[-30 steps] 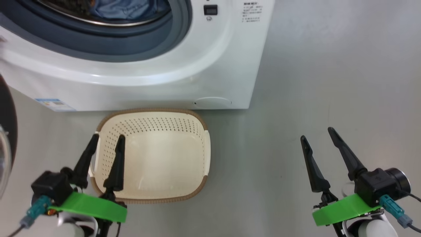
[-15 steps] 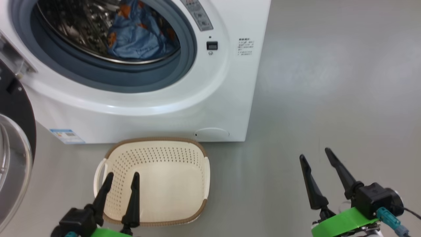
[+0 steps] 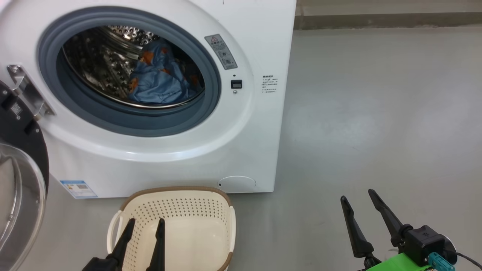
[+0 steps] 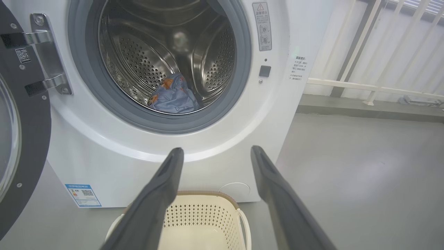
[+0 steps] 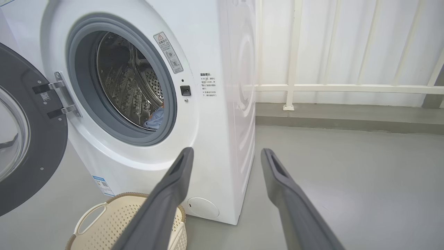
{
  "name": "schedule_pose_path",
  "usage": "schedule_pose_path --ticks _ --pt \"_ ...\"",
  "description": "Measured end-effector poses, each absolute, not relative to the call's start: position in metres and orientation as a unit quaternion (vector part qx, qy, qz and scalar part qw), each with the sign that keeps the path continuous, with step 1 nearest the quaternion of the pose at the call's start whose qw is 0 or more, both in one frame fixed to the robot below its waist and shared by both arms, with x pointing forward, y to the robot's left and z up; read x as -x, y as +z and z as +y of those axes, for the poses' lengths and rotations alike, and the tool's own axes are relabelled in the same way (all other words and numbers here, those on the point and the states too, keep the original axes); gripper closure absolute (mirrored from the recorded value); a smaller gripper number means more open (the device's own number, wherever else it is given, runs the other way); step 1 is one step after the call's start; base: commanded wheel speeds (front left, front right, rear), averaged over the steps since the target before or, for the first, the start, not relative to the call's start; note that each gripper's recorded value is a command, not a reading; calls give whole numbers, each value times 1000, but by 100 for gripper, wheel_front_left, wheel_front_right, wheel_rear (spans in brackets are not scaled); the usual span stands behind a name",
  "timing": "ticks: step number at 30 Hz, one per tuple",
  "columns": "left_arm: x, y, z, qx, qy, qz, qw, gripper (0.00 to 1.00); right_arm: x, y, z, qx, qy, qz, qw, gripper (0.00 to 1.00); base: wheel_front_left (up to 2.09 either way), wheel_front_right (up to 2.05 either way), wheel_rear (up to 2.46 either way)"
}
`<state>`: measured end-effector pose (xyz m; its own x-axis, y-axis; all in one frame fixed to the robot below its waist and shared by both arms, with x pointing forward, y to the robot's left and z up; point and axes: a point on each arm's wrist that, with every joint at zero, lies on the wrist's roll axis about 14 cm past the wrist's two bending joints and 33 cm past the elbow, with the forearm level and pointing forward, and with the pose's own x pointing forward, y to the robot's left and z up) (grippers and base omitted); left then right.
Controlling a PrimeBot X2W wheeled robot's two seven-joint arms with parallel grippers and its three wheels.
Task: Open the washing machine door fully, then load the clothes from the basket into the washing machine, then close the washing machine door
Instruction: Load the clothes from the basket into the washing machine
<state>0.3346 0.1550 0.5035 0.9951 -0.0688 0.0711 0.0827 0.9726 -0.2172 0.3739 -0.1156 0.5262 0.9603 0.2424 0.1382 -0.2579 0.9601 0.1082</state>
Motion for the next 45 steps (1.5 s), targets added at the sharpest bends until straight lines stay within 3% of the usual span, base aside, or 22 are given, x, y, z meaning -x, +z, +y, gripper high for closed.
schedule_pose_path --ticks 45 --pt "-320 505 148 94 -48 -38 994 0 -358 530 -128 -66 108 -69 990 0 0 0 0"
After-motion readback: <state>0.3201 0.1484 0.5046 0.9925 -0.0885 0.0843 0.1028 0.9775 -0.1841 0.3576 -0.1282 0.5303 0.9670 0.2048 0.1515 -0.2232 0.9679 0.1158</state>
